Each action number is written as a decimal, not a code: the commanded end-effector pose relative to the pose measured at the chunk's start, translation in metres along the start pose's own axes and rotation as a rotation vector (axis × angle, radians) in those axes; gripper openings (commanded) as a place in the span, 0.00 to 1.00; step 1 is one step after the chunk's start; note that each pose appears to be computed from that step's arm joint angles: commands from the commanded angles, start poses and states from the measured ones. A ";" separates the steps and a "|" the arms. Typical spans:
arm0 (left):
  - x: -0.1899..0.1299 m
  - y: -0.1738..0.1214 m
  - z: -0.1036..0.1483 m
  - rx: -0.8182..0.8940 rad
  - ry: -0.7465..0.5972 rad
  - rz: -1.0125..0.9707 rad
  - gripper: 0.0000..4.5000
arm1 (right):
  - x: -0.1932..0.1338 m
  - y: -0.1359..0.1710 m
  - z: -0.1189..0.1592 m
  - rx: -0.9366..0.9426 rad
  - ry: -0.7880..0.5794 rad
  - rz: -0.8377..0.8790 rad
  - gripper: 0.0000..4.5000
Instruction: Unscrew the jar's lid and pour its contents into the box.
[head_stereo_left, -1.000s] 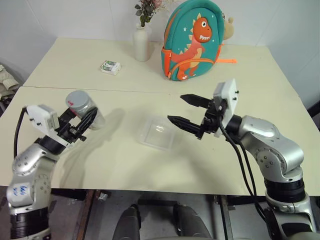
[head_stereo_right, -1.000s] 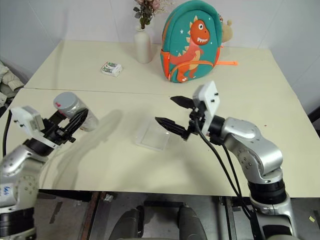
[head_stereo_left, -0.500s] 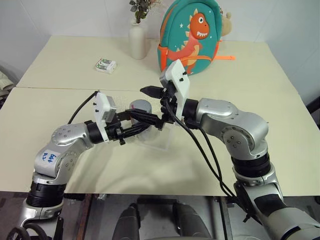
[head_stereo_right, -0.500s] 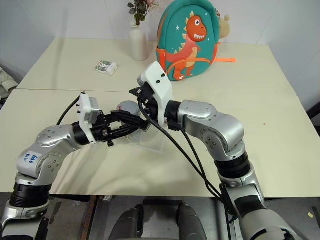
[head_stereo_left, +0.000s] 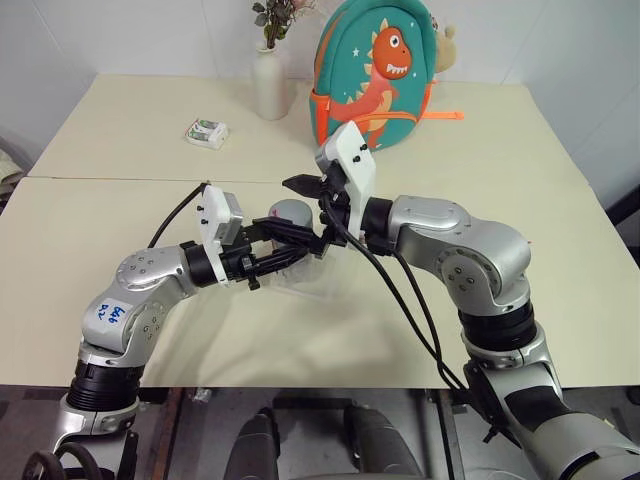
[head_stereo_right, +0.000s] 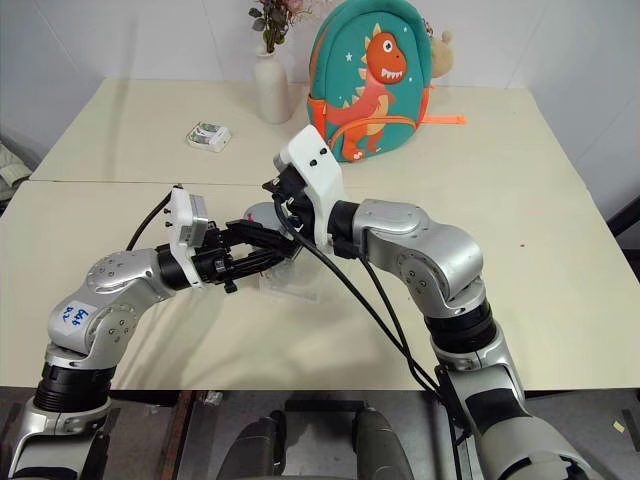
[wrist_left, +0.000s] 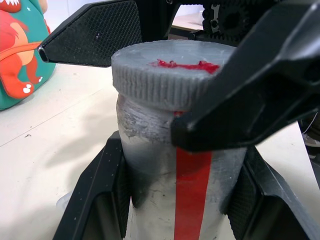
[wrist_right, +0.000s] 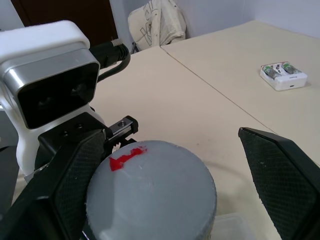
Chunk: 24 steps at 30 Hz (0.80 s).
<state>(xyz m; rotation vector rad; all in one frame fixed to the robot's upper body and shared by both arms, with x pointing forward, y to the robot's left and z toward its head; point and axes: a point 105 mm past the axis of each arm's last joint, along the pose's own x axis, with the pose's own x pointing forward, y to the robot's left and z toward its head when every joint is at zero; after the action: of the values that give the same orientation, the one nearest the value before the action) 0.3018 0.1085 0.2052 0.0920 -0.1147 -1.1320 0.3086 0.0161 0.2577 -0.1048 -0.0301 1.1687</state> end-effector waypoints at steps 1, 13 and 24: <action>-0.001 0.000 0.011 0.044 -0.035 0.011 0.45 | -0.004 0.003 0.010 0.010 -0.061 0.013 1.00; 0.003 -0.003 0.012 0.026 -0.060 -0.024 0.45 | -0.006 0.007 0.016 0.024 -0.113 0.055 0.58; 0.010 -0.026 0.009 0.045 -0.055 -0.349 0.45 | -0.039 0.028 0.028 -0.065 -0.064 0.442 0.58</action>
<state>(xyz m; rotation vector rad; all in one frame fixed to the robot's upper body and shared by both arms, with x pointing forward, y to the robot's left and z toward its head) 0.2864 0.0900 0.2114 0.1048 -0.1683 -1.4155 0.2809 -0.0046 0.2636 -0.1308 -0.0204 1.4986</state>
